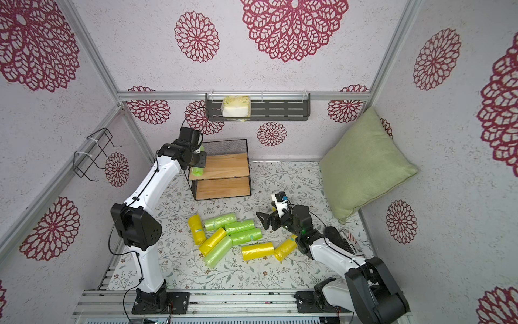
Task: Sort the rolls of trash bags by color and place them on the shelf
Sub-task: Place the roll of trash bags on the shelf.
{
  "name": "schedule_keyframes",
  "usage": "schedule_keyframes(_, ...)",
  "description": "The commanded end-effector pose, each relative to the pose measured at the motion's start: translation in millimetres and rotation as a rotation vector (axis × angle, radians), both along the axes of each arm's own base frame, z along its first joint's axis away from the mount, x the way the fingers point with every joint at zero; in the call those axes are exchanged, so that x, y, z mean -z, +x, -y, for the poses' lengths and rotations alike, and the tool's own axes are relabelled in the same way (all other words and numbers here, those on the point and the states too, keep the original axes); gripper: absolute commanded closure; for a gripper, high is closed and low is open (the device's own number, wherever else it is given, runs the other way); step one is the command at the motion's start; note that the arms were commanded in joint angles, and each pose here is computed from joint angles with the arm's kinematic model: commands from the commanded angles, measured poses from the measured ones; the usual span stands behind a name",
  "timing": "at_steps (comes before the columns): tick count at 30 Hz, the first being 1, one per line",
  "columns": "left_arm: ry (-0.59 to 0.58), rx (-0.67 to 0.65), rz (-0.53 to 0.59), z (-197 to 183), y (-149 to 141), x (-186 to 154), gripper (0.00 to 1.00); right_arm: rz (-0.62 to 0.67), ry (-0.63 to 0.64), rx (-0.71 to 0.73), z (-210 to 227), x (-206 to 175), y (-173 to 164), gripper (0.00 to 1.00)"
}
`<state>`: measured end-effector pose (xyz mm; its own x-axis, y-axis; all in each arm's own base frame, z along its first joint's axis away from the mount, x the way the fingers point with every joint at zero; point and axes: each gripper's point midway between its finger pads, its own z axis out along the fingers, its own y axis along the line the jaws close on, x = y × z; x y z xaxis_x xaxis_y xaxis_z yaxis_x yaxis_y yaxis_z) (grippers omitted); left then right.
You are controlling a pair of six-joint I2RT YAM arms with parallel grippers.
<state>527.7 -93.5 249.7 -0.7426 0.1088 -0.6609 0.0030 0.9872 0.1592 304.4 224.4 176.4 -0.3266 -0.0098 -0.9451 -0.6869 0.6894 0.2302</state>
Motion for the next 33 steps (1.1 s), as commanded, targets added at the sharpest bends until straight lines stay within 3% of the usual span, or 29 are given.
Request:
schedule_keyframes(1, 0.121, -0.021, -0.051, -16.7, 1.6, 3.0, 0.58, 0.024, 0.025, 0.001, 1.1, -10.7, 1.0, 0.04)
schedule_keyframes(14, 0.224, -0.001, -0.144, -25.0, 7.3, 27.9, 0.48, 0.004, 0.021, 0.019, 5.1, 0.8, 0.2, 0.05)
schedule_keyframes(22, 0.187, 0.020, -0.171, -18.2, 5.0, 37.4, 0.43, -0.004, 0.022, 0.020, 5.0, 3.4, 0.8, 0.04)
schedule_keyframes(33, 0.164, 0.004, -0.071, -13.1, 8.0, 5.3, 0.31, -0.016, 0.028, 0.018, 4.0, 5.6, 0.3, 0.04)
